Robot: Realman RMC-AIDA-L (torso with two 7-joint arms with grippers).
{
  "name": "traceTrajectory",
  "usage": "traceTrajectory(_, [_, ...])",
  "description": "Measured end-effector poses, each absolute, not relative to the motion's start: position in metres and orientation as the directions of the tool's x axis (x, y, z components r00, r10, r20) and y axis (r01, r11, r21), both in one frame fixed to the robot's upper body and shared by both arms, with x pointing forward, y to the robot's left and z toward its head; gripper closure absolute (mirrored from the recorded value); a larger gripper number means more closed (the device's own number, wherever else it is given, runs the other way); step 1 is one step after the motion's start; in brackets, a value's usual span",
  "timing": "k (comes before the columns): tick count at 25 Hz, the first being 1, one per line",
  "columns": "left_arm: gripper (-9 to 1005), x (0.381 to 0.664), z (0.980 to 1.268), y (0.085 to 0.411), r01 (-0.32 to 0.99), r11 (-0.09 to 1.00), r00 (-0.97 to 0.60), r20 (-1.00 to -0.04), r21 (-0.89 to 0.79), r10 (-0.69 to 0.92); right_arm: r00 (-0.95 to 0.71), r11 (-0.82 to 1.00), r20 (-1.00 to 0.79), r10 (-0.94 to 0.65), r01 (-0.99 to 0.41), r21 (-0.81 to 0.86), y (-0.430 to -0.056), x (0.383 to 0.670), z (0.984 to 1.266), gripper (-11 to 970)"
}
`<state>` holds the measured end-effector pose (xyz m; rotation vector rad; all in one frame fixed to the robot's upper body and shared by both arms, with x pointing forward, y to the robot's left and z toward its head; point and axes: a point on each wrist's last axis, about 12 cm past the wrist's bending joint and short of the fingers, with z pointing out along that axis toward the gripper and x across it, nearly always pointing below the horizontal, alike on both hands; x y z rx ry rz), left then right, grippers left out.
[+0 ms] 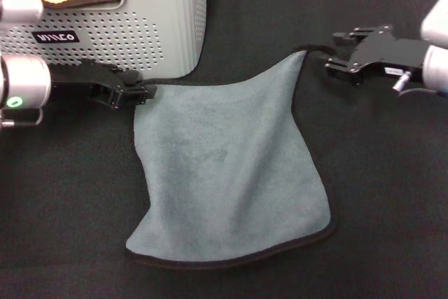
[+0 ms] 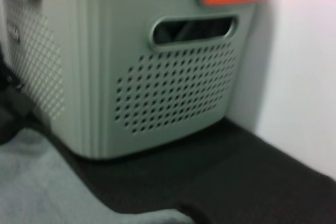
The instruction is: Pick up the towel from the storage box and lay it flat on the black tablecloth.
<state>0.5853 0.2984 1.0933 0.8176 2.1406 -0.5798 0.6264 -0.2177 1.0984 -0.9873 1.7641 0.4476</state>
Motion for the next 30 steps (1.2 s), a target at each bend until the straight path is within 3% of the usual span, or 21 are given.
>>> traceTrajectory(4, [545, 0.575, 1.108, 0.304, 0.771, 0.612, -0.455, -0.825, -0.176, 0.335, -0.107, 0.599, -0.927, -0.359, -0.788, -0.141, -0.238, 0.611, 1.105, 552])
traceTrajectory(7, [505, 0.556, 1.12, 0.305, 0.864, 0.476, -0.333, -0.898, -0.168, 0.287, -0.075, 0.552, -0.95, -0.304, -0.826, -0.112, -0.25, 0.591, 1.111, 485])
traceTrajectory(11, [486, 0.52, 1.131, 0.298, 0.965, 0.256, -0.089, -0.985, -0.049, 0.149, -0.04, 0.391, -0.976, -0.213, -0.919, -0.048, -0.257, 0.556, 1.109, 326])
traceTrajectory(14, [472, 0.502, 1.13, 0.291, 0.985, 0.173, -0.005, -0.998, 0.007, 0.07, -0.029, 0.249, -0.989, -0.144, -0.968, -0.008, -0.252, 0.532, 1.108, 228])
traceTrajectory(22, [433, 0.491, 1.12, 0.292, 0.99, 0.132, -0.047, -0.999, -0.047, 0.002, -0.029, 0.024, -0.998, -0.051, -0.999, 0.028, -0.219, 0.513, 1.113, 191])
traceTrajectory(30, [390, 0.489, 1.121, 0.298, 0.992, 0.124, -0.039, -0.999, -0.039, -0.006, -0.024, -0.027, -0.998, -0.05, -0.999, 0.025, -0.207, 0.513, 1.114, 190])
